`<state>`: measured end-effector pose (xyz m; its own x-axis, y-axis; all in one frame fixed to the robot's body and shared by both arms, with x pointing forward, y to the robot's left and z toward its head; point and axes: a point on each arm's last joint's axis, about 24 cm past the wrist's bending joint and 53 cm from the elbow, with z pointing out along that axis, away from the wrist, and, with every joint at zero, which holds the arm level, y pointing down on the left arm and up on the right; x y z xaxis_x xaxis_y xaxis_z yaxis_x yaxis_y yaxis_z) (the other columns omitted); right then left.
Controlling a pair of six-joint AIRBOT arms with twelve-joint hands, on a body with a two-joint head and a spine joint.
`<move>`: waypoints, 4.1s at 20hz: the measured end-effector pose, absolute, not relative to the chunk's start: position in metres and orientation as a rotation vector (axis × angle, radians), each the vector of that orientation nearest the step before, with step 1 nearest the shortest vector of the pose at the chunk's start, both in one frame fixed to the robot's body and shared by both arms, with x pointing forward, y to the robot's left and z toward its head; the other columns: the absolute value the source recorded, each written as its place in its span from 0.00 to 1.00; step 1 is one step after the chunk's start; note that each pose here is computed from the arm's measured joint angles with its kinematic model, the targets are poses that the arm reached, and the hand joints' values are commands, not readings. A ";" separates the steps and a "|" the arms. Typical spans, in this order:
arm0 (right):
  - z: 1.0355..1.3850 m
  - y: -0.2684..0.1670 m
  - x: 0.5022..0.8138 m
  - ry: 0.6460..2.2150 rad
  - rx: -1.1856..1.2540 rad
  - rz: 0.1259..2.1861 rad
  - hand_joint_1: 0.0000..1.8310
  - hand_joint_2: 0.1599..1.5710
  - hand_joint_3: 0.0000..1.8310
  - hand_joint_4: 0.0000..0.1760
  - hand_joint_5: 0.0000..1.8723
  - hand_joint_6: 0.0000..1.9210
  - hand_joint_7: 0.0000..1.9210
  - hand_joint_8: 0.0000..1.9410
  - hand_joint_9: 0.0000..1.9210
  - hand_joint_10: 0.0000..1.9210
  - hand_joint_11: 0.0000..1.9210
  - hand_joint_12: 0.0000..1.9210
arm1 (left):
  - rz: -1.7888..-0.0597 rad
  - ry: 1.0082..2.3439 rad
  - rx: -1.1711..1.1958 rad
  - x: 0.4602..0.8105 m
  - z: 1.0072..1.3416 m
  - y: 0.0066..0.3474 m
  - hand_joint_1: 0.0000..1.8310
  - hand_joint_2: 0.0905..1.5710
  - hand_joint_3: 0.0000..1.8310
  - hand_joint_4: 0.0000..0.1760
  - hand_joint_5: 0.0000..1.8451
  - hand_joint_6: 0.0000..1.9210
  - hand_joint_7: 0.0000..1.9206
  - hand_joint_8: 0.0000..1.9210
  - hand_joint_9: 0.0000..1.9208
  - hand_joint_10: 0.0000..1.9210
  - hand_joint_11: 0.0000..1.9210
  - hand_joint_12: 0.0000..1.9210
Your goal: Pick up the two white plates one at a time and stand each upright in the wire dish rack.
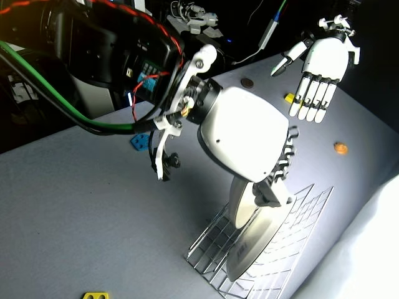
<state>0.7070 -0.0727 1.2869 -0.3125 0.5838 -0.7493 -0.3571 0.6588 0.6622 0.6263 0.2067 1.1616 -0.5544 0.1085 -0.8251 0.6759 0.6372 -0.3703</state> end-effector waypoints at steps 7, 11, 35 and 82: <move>1.274 -0.067 0.717 1.663 0.194 0.940 0.66 0.69 0.00 0.08 0.50 0.58 0.50 0.49 0.56 0.00 0.31 0.54 | -0.885 2.042 0.612 0.626 1.161 0.206 0.00 0.67 0.00 0.00 0.01 0.00 0.01 0.00 0.00 0.00 0.00 0.00; 1.267 -0.066 0.720 1.675 0.198 0.932 0.66 0.69 0.00 0.03 0.51 0.58 0.49 0.50 0.58 0.01 0.31 0.53 | -0.886 2.042 0.613 0.626 1.161 0.206 0.00 0.68 0.00 0.00 0.00 0.00 0.01 0.00 0.00 0.00 0.00 0.00; 1.246 -0.053 0.725 1.706 0.168 0.900 0.45 0.76 0.00 0.00 0.41 0.05 0.41 0.00 0.36 0.00 0.12 0.42 | -0.894 2.042 0.619 0.624 1.161 0.202 0.00 0.67 0.00 0.00 0.02 0.01 0.03 0.01 0.01 0.00 0.00 0.00; 1.354 -0.044 0.671 1.431 -0.012 0.969 0.40 0.49 0.00 0.00 0.29 0.04 0.13 0.51 0.09 0.66 0.01 0.91 | -0.927 2.048 0.642 0.615 1.160 0.195 0.00 0.67 0.00 0.00 0.02 0.01 0.02 0.01 0.01 0.00 0.00 0.00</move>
